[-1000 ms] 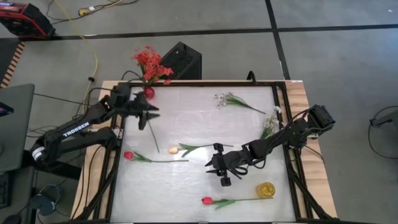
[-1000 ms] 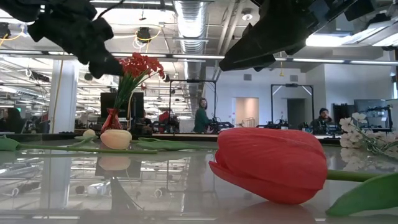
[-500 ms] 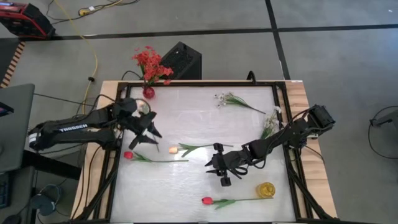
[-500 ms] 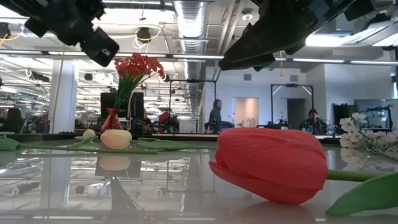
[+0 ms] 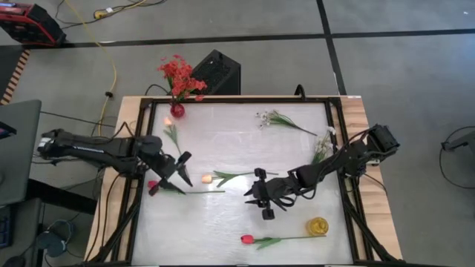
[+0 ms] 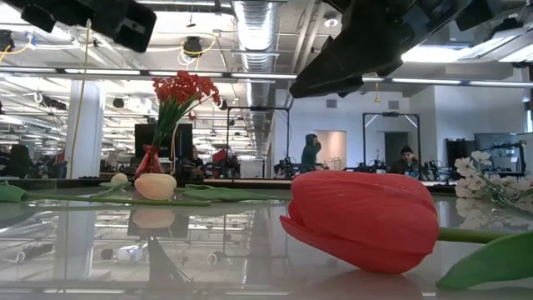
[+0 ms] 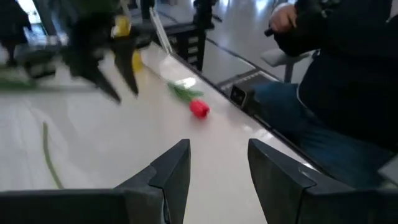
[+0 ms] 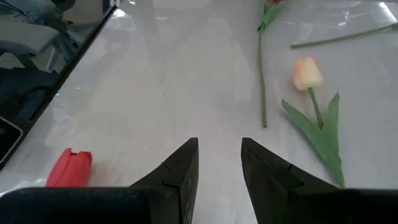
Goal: Sort flowers into vase by color
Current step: Put the right pink flower into the transparent red vase
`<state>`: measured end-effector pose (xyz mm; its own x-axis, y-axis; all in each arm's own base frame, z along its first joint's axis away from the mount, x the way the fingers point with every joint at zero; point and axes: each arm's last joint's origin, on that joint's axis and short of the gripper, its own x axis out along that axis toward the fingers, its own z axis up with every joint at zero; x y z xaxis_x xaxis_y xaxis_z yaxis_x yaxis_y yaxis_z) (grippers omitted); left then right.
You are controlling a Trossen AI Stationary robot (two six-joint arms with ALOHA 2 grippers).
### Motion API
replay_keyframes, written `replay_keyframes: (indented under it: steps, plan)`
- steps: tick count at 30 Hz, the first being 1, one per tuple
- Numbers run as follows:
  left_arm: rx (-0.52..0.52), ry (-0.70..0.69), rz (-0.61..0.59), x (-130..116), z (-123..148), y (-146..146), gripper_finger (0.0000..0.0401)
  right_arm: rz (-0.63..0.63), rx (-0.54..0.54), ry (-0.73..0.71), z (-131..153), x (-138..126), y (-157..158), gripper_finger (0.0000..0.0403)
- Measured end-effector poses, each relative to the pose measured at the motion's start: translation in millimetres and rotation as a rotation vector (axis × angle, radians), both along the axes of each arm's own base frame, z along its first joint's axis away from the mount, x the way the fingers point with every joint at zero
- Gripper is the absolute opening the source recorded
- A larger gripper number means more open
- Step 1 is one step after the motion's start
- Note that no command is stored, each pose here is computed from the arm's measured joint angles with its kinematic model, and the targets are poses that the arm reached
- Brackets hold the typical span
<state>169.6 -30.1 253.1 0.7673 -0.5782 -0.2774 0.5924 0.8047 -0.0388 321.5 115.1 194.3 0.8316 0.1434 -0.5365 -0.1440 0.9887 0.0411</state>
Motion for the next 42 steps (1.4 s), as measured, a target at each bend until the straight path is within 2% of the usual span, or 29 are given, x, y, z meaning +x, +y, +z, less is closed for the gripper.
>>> replay_keyframes:
  steps: [4,9,12,16,23,28,34,42]
  plan:
    - [0.051,0.005,-0.016,11.7,-8.4,-14.2,0.0148,-0.008,0.028,0.012,-0.5,0.1,-1.1,0.0147]
    - [0.139,0.017,-0.022,24.3,-21.8,-23.7,0.0148,0.119,0.183,0.119,5.3,-3.9,15.7,0.0147]
    - [0.178,0.018,-0.011,31.3,-28.2,-25.2,0.0148,0.067,0.261,0.271,26.1,-4.9,29.7,0.0147]
    - [0.201,-0.002,-0.019,38.4,-32.7,-26.7,0.0148,-0.002,0.272,0.477,39.3,-11.0,54.7,0.0147]
    - [0.181,-0.016,-0.008,45.3,-34.9,-28.2,0.0148,-0.056,0.364,0.635,40.6,-12.1,101.9,0.0147]
    - [0.158,-0.033,-0.001,45.8,-32.0,-28.5,0.0148,-0.049,0.330,0.721,27.1,-15.0,120.4,0.0147]
    - [0.126,-0.037,0.000,46.0,-30.0,-31.1,0.0148,-0.083,0.228,0.885,-7.7,-21.6,127.0,0.0147]
    - [0.099,-0.024,-0.038,42.6,-29.6,-42.5,0.0148,-0.151,0.218,0.988,-30.6,-23.4,131.2,0.0147]
